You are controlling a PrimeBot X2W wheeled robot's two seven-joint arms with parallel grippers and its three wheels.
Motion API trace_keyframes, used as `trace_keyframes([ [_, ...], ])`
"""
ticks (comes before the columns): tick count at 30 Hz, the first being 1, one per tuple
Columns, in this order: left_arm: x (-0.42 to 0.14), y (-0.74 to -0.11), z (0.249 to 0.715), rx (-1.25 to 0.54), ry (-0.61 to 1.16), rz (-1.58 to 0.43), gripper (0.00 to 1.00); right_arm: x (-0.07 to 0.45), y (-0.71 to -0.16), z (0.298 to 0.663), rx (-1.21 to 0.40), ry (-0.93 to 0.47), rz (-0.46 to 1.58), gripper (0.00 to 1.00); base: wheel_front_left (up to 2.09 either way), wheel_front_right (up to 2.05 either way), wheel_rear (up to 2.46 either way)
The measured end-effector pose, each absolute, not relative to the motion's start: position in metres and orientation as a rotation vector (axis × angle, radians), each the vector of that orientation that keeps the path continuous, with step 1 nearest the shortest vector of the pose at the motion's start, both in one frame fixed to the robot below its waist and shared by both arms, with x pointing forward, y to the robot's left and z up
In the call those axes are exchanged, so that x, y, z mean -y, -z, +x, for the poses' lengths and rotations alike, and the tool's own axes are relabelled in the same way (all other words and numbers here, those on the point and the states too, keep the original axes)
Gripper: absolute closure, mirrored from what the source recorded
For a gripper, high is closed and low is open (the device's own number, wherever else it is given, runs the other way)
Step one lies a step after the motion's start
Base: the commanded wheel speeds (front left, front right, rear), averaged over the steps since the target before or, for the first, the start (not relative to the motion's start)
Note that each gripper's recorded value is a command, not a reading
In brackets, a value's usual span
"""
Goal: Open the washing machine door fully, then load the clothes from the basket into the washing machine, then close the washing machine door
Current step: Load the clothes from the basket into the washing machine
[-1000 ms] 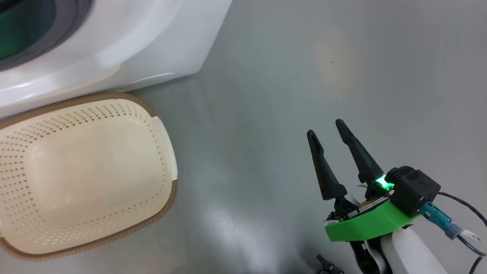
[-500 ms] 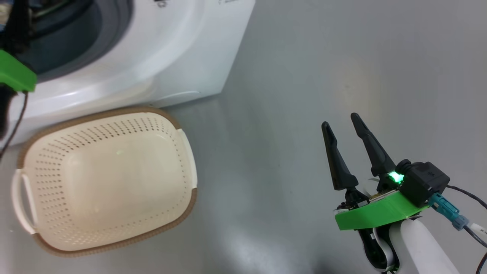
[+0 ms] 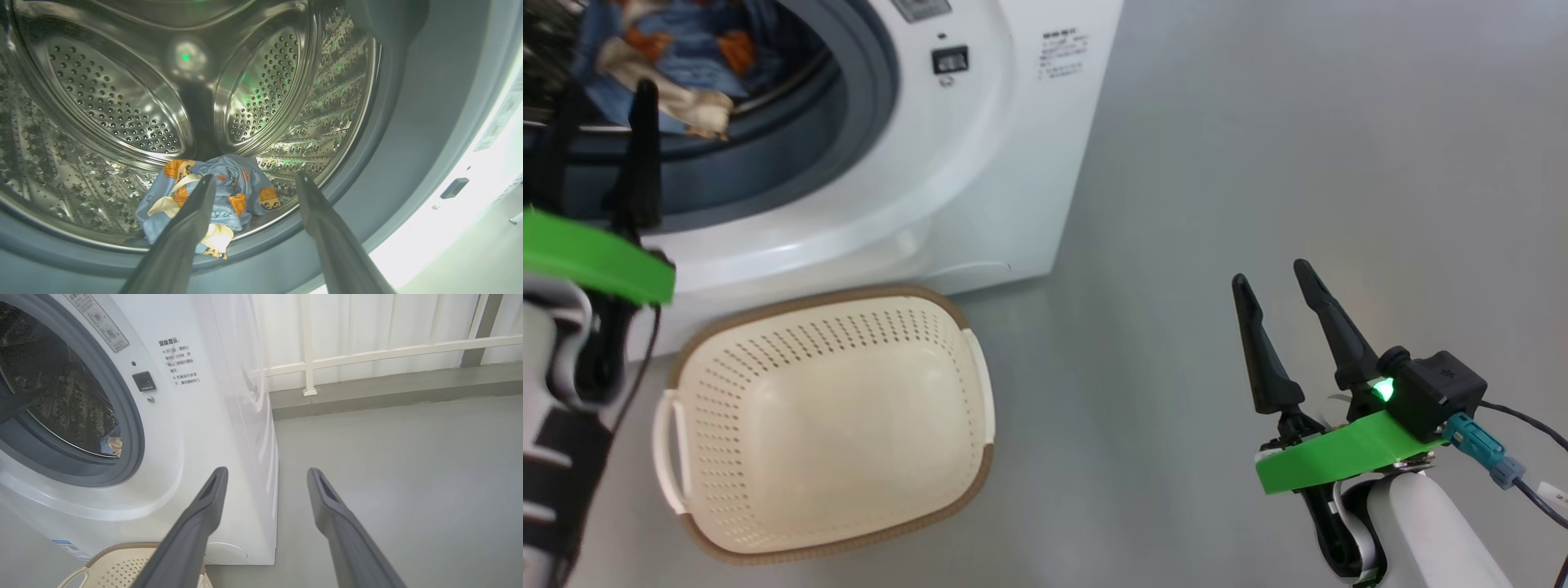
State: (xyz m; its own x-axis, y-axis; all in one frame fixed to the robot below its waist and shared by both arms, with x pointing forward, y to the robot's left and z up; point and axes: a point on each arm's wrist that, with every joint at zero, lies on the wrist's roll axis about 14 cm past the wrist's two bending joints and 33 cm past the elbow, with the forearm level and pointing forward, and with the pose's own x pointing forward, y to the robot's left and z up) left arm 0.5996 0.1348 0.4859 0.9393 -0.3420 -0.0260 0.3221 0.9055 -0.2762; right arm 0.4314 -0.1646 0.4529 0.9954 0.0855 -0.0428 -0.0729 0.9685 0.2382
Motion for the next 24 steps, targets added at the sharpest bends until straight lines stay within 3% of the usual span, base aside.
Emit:
trace_keyframes([
  [24,-0.195,-0.510,0.470,0.020,0.195,-0.267,0.00,0.137,-0.496,0.415,0.039,-0.169,0.220,0.00,0.00,0.00,0.00],
])
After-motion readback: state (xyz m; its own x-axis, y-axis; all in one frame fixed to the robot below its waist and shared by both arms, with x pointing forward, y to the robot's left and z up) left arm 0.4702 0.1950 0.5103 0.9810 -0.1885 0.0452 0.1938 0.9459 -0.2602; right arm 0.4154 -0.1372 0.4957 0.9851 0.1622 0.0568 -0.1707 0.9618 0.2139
